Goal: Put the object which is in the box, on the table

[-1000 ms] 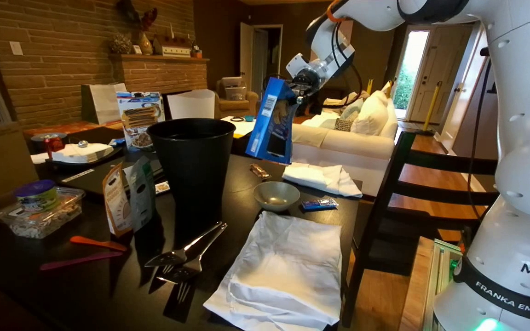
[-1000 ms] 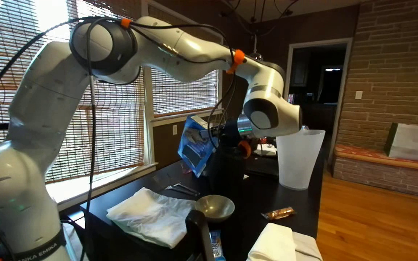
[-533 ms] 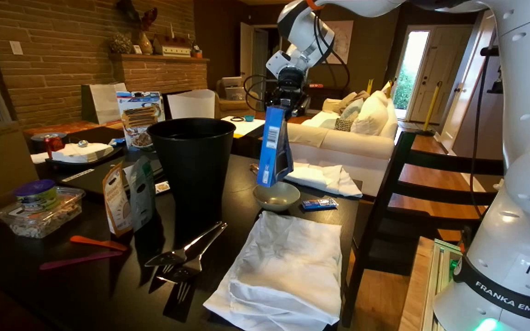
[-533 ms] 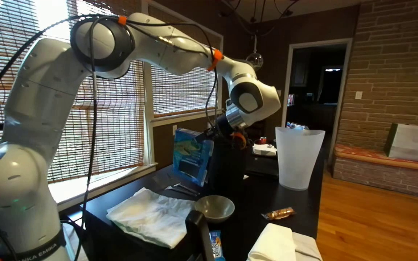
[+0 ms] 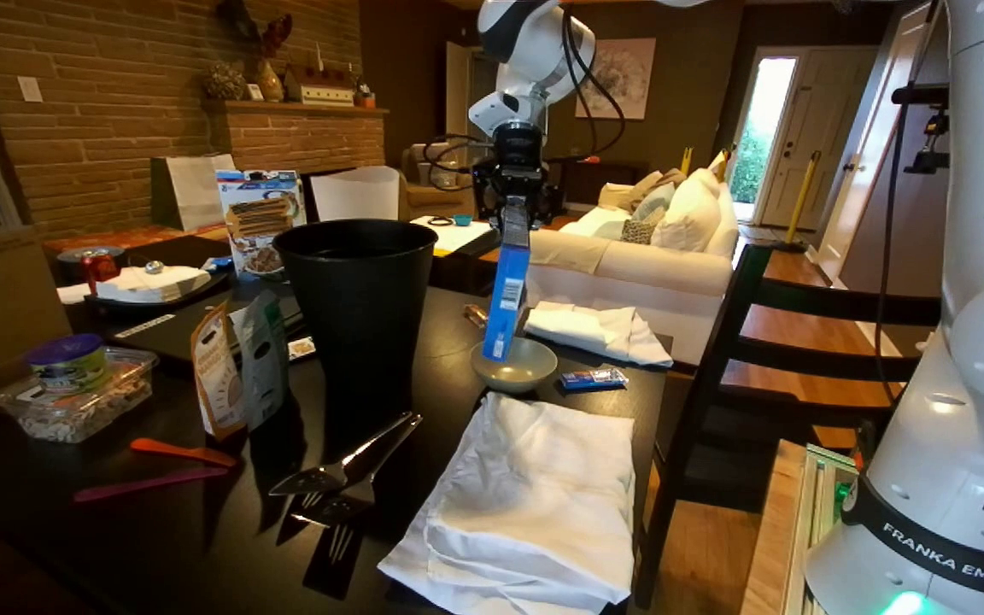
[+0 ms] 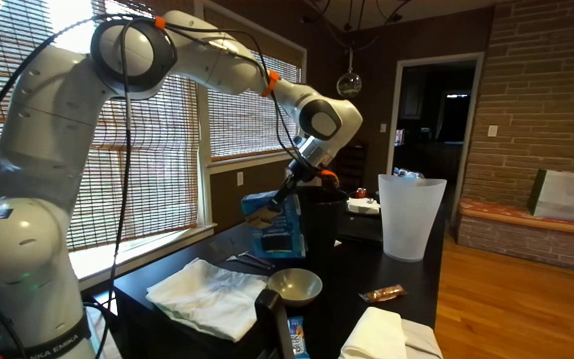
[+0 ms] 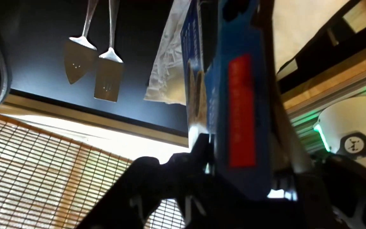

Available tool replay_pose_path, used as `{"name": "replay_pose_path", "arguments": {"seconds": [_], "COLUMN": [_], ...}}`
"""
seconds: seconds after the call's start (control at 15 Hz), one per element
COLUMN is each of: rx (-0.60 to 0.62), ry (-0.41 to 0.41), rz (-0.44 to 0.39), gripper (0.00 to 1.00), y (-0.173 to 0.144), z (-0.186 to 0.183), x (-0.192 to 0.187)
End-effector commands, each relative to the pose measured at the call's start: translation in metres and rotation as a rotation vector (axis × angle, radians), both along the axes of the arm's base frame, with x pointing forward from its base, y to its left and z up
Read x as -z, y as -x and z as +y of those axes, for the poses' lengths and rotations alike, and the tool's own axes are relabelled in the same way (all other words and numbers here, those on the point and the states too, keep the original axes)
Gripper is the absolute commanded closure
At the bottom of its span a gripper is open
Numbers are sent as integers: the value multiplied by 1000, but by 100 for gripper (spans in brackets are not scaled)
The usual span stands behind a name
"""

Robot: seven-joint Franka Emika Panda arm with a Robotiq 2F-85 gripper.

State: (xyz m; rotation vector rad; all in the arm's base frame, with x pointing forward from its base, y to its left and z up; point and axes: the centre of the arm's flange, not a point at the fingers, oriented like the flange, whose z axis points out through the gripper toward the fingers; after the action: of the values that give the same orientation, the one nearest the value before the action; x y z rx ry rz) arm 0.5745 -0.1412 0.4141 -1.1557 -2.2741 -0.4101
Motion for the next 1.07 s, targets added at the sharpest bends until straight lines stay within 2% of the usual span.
{"name": "replay_pose_path", "arguments": {"seconds": [0.0, 0.33, 0.73, 0.8, 0.87, 1.0], "rx": [-83, -172, -219, -179, -176, -175], "ry": [94, 201, 350, 301, 307, 306], "rz": [-151, -359, -591, -515, -519, -511], "gripper": [91, 91, 91, 91, 66, 66], "y": [19, 17, 8, -14, -13, -14], "z": [13, 28, 61, 66, 70, 70], "x": [-11, -6, 6, 3, 6, 9]}}
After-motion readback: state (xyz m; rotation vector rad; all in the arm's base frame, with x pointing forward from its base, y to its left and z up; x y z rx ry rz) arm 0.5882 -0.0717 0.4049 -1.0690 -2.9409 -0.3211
